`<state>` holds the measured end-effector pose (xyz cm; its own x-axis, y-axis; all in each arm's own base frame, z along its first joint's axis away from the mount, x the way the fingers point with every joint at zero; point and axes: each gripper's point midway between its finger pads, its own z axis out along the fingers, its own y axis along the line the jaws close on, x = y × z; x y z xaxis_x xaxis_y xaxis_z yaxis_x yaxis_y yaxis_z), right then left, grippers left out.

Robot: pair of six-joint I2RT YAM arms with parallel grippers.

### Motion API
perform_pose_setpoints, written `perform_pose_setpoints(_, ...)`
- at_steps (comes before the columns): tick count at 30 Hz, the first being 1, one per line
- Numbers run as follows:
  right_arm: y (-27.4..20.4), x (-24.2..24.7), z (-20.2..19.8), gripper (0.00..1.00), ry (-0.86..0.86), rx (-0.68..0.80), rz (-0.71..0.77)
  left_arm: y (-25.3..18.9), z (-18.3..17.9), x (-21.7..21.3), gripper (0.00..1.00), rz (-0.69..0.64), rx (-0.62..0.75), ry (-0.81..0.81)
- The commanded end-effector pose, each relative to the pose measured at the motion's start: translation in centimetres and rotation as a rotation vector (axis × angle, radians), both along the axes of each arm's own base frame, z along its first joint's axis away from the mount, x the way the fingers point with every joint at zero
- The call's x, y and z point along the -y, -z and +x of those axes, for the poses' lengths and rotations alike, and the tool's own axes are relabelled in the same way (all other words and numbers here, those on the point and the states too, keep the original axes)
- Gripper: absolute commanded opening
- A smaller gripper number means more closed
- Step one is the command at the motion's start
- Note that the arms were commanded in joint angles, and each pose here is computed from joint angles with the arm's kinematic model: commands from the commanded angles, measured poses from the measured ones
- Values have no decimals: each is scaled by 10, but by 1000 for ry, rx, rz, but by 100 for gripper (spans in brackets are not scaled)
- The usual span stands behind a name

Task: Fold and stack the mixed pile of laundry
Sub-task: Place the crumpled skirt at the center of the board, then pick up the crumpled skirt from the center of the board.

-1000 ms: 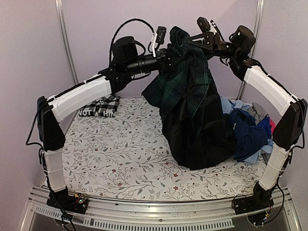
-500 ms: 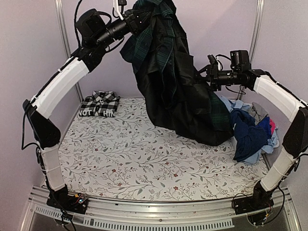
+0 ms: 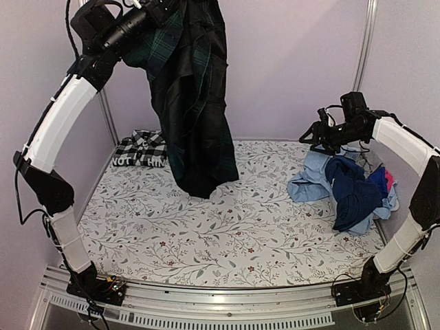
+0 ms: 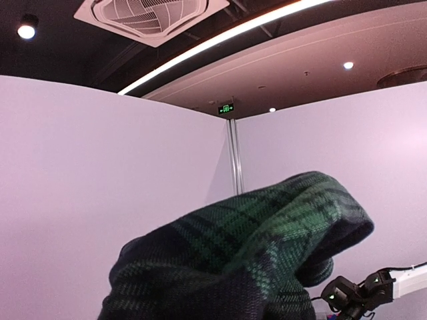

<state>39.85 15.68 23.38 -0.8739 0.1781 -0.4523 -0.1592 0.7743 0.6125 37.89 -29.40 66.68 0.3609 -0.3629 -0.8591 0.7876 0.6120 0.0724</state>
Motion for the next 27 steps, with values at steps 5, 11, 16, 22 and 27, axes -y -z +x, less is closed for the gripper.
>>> perform_pose_setpoints(5,-48,-24,13,64,-95,119,114,42,-21,52,4,144,-118,177)
perform_pose_setpoints(11,-44,-14,18,66,-82,101,135,192,-38,132,81,558,-331,224)
perform_pose_setpoints(16,-38,-21,10,68,-128,77,169,252,-33,83,100,603,-451,162)
perform_pose_setpoints(22,-22,-45,1,68,-212,55,140,296,-7,-2,100,451,-641,55)
perform_pose_setpoints(27,7,-95,-12,68,-329,16,85,394,20,-13,100,541,-893,-46)
